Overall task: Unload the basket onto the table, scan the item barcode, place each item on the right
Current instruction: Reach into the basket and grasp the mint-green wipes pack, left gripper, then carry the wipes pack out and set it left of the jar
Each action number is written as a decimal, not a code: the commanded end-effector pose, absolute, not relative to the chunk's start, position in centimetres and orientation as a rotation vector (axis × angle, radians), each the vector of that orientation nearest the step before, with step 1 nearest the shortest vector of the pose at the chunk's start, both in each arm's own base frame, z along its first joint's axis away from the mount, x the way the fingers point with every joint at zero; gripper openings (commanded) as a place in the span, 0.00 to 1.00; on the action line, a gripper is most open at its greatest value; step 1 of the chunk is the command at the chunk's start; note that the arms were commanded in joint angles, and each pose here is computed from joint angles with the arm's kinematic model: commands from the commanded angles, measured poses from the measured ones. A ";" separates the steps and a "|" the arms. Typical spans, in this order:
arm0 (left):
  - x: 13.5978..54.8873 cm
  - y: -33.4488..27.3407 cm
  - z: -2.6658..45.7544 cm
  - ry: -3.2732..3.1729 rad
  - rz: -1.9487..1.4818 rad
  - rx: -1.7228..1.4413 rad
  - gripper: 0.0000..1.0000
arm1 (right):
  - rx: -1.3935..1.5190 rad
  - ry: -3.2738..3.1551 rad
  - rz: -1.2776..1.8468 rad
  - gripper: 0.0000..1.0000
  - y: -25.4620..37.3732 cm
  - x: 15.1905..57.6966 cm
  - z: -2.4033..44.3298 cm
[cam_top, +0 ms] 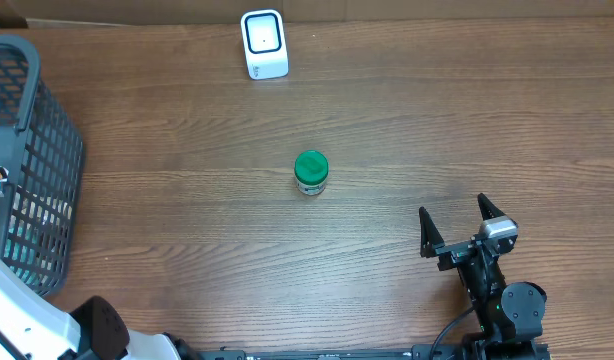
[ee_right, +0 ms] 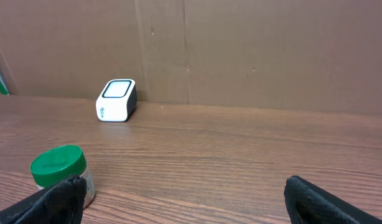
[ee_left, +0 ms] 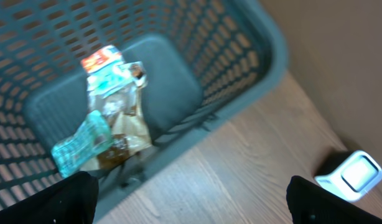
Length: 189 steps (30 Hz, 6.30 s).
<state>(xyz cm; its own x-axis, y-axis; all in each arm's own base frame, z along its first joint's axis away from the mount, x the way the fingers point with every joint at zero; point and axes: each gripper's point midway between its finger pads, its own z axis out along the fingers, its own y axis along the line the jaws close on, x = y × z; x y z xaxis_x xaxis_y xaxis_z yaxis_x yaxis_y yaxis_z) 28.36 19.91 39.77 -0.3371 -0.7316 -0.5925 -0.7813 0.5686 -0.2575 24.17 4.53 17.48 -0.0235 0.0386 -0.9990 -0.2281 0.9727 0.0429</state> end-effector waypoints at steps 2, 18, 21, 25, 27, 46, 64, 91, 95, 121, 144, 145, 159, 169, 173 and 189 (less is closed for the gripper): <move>27.5 22.2 38.5 2.122 0.121 -1.300 0.99 | -0.149 1.578 0.219 1.00 4.6 24.2 17.3; 23.0 29.1 26.2 2.295 0.163 -1.646 0.91 | -0.149 1.578 0.219 1.00 4.6 24.2 17.3; 22.8 29.5 23.3 2.339 0.176 -1.667 0.86 | -0.149 1.578 0.219 1.00 4.6 24.2 17.3; 22.6 29.8 19.3 2.379 0.187 -1.694 0.86 | -0.149 1.578 0.219 1.00 4.6 24.2 17.3; 22.5 29.8 17.5 2.396 0.186 -1.704 0.85 | -0.148 1.578 0.218 1.00 4.6 24.2 17.3; 21.3 31.1 7.6 2.532 0.347 -1.581 0.89 | -0.149 1.578 0.219 1.00 4.6 24.2 17.3; 21.1 30.8 2.3 2.662 0.291 -1.618 0.24 | -0.149 1.578 0.219 1.00 4.6 24.2 17.3; 24.7 31.2 13.6 2.588 0.232 -1.522 0.04 | -0.149 1.578 0.218 1.00 4.6 24.2 17.3; 25.9 30.9 16.2 2.511 0.179 -1.471 0.04 | -0.149 1.578 0.219 1.00 4.6 24.2 17.3; 30.2 8.6 39.6 2.217 -0.093 -0.547 0.04 | -0.149 1.578 0.219 1.00 4.6 24.2 17.3; 34.1 -11.5 11.2 2.944 -0.110 0.137 0.04 | -0.148 1.578 0.218 1.00 4.6 24.2 17.3; 34.2 -11.6 10.6 2.960 -0.106 0.123 0.04 | -0.149 1.578 0.219 1.00 4.6 24.2 17.3; 34.8 -15.0 7.9 2.998 -0.277 0.061 0.04 | -0.149 1.578 0.219 1.00 4.6 24.2 17.3; 34.6 -15.7 7.9 3.005 -0.286 -0.018 0.28 | -0.148 1.578 0.218 1.00 4.6 24.2 17.3; 34.8 -15.8 7.9 2.997 -0.291 -0.031 0.54 | -0.149 1.578 0.219 1.00 4.6 24.2 17.3; 38.4 -14.6 16.4 2.810 -0.277 -0.017 0.57 | -0.148 1.578 0.218 1.00 4.6 24.2 17.3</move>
<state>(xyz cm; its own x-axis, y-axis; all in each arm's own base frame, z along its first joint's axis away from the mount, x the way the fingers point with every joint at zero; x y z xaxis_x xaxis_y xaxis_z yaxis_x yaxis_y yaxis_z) 36.34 -15.10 11.15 -0.9841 -0.0443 -0.1722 -0.0110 0.9817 -0.1900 24.18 4.52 17.50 -0.0227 0.0387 -0.9990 -0.2278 0.9728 0.0428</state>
